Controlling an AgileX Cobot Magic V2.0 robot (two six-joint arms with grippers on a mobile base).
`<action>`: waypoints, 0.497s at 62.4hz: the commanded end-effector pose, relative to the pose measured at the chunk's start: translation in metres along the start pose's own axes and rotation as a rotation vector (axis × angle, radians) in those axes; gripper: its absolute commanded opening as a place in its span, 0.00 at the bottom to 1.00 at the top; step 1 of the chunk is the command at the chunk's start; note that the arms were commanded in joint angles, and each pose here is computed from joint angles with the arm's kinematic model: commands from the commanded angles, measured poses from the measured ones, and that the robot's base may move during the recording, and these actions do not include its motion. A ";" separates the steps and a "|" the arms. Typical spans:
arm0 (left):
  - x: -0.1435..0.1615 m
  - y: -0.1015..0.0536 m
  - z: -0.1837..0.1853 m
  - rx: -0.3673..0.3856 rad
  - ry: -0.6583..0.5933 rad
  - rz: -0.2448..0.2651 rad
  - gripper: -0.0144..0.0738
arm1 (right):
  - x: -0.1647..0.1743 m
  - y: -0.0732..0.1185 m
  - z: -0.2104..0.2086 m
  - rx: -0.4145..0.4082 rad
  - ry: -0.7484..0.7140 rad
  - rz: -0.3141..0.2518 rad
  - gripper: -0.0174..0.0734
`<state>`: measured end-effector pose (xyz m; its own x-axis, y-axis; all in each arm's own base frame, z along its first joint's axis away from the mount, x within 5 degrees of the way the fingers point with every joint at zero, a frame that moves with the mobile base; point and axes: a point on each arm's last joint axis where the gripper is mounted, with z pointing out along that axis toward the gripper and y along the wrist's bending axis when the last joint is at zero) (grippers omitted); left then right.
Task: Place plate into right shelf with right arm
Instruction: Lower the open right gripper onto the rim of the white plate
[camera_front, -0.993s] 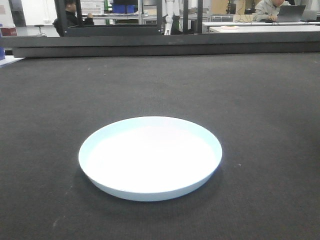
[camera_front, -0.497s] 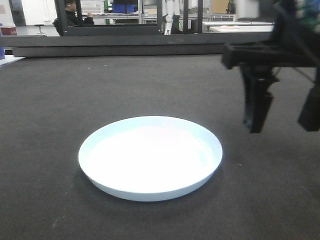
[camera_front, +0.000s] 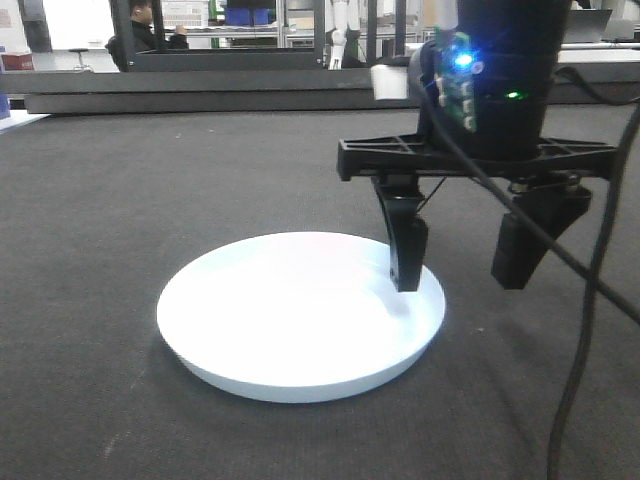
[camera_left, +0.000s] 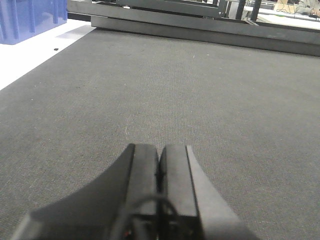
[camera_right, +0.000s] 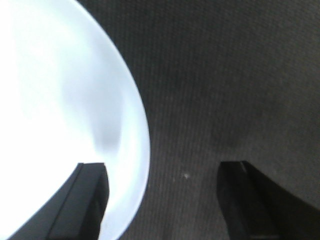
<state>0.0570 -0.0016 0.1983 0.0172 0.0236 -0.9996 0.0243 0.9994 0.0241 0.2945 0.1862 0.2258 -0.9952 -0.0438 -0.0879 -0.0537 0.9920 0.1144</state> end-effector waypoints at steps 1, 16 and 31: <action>-0.005 0.001 -0.001 -0.012 -0.089 -0.015 0.02 | -0.008 0.006 -0.018 -0.046 -0.077 0.011 0.80; -0.005 0.001 -0.001 -0.012 -0.089 -0.015 0.02 | -0.014 0.006 0.000 -0.017 -0.067 0.022 0.58; -0.005 0.001 -0.001 -0.012 -0.089 -0.015 0.02 | -0.012 0.006 -0.018 -0.047 -0.126 0.018 0.24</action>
<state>0.0570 -0.0016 0.1983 0.0172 0.0236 -0.9996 0.0243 0.9994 0.0241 0.3050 0.1937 0.2094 -0.9954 -0.0153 -0.0942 -0.0262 0.9929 0.1163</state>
